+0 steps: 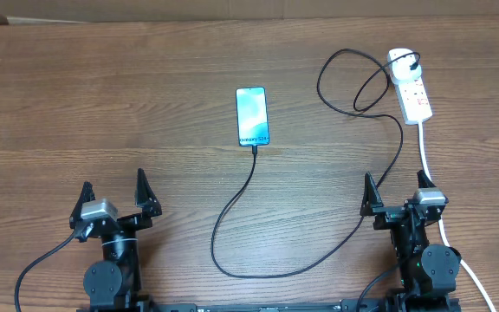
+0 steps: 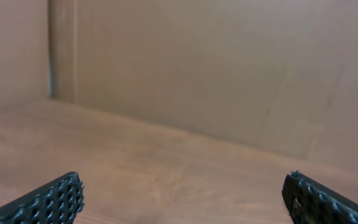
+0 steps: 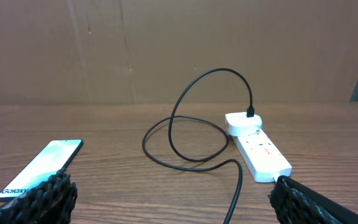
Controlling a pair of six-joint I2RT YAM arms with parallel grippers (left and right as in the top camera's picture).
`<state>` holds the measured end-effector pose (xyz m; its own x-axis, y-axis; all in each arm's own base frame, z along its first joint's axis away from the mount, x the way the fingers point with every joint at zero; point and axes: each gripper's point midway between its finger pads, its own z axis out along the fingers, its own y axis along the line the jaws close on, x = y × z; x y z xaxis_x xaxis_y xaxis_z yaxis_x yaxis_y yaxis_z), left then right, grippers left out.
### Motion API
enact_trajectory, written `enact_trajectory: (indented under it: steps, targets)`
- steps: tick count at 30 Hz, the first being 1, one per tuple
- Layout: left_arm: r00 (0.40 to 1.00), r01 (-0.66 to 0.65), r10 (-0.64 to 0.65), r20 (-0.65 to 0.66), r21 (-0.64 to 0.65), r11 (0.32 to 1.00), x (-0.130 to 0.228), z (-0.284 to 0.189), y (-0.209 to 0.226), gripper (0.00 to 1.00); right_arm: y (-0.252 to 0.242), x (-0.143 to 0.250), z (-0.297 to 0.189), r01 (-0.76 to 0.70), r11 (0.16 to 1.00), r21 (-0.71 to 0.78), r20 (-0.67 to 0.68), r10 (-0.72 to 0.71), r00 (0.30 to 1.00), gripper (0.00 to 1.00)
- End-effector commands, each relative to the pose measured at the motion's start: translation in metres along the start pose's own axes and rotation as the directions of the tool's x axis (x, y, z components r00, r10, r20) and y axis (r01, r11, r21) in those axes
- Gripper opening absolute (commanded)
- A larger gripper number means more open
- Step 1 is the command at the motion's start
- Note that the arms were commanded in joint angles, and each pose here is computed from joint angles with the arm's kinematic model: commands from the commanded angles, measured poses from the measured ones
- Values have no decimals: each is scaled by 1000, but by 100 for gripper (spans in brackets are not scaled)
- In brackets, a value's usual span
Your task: Plug charger to phone and switch on socket
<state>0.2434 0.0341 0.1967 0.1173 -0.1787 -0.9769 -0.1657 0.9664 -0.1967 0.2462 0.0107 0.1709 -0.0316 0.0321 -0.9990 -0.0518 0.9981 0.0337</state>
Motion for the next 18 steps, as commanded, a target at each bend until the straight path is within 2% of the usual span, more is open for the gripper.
enact_trajectory:
  steps: [1,6,12,18]
  targets:
    - [1000,5,-7,-22,-54,999,7,-1,11,100,0,1,0,-3,1000,2,6,3,1000,100]
    - [991,-55,44,-129,-85,995,33,-3,19,100,0,1,0,-3,1000,2,6,3,1000,100]
    - [977,-171,163,-136,-48,984,33,-3,13,99,0,1,0,-3,1000,2,6,3,1000,100]
    - [971,-197,193,-144,-18,980,36,-4,8,100,0,1,0,-3,1000,2,6,3,1000,100]
